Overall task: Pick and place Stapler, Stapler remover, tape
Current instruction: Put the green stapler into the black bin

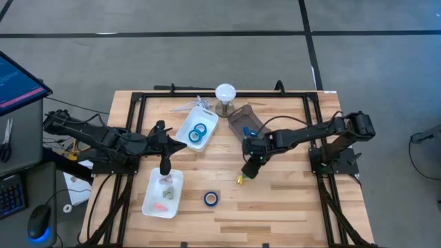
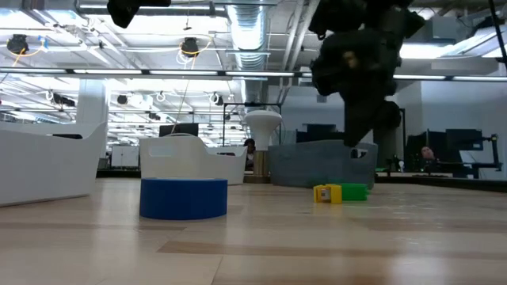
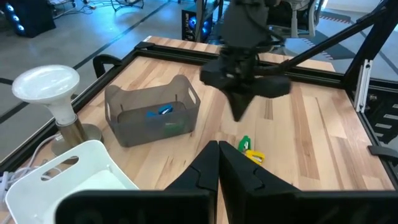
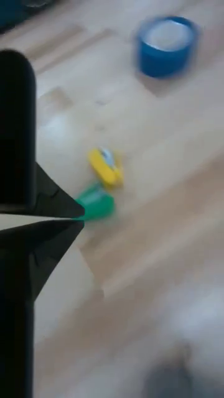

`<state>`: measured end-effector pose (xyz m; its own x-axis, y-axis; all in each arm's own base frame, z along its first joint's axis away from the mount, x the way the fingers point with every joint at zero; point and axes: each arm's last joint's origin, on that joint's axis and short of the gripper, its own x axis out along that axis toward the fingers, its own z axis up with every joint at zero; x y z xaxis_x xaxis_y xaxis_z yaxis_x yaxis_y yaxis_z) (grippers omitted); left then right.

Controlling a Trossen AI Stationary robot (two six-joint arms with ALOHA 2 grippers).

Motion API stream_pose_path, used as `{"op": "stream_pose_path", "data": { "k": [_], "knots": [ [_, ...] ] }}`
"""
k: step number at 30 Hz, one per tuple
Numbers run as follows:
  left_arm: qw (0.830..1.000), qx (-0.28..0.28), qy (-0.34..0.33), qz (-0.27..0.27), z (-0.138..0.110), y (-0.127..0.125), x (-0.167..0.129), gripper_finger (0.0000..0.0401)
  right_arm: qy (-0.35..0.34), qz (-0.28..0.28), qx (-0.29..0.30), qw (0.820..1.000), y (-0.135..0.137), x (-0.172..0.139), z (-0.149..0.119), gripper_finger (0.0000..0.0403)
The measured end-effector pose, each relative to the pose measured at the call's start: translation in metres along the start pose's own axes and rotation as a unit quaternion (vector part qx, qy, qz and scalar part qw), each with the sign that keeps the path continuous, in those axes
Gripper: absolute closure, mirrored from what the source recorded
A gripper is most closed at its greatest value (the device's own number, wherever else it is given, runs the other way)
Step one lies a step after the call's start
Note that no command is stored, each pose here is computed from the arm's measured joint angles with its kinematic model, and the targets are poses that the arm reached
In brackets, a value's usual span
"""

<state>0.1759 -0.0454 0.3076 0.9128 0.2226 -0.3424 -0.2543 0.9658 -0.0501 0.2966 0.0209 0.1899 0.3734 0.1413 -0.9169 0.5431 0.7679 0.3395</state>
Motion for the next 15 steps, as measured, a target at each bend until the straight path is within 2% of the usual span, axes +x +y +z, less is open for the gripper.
{"op": "stream_pose_path", "data": {
  "k": [3, 7, 15],
  "knots": [
    [1.0, 0.0, 0.0, 0.0, 0.0, 0.0, 0.0, 0.0399, 0.019, 0.015, -0.064, 0.998, 0.008, 0.004, -0.008, 0.0373],
    [1.0, 0.0, 0.0, 0.0, 0.0, 0.0, 0.0, 0.0399, 0.013, 0.014, -0.141, 0.99, 0.018, 0.005, -0.016, 0.0324],
    [1.0, 0.0, 0.001, 0.0, 0.0, 0.0, 0.0, 0.0399, 0.009, -0.008, -0.161, 0.987, 0.021, 0.014, -0.02, 0.022]
  ]
}}
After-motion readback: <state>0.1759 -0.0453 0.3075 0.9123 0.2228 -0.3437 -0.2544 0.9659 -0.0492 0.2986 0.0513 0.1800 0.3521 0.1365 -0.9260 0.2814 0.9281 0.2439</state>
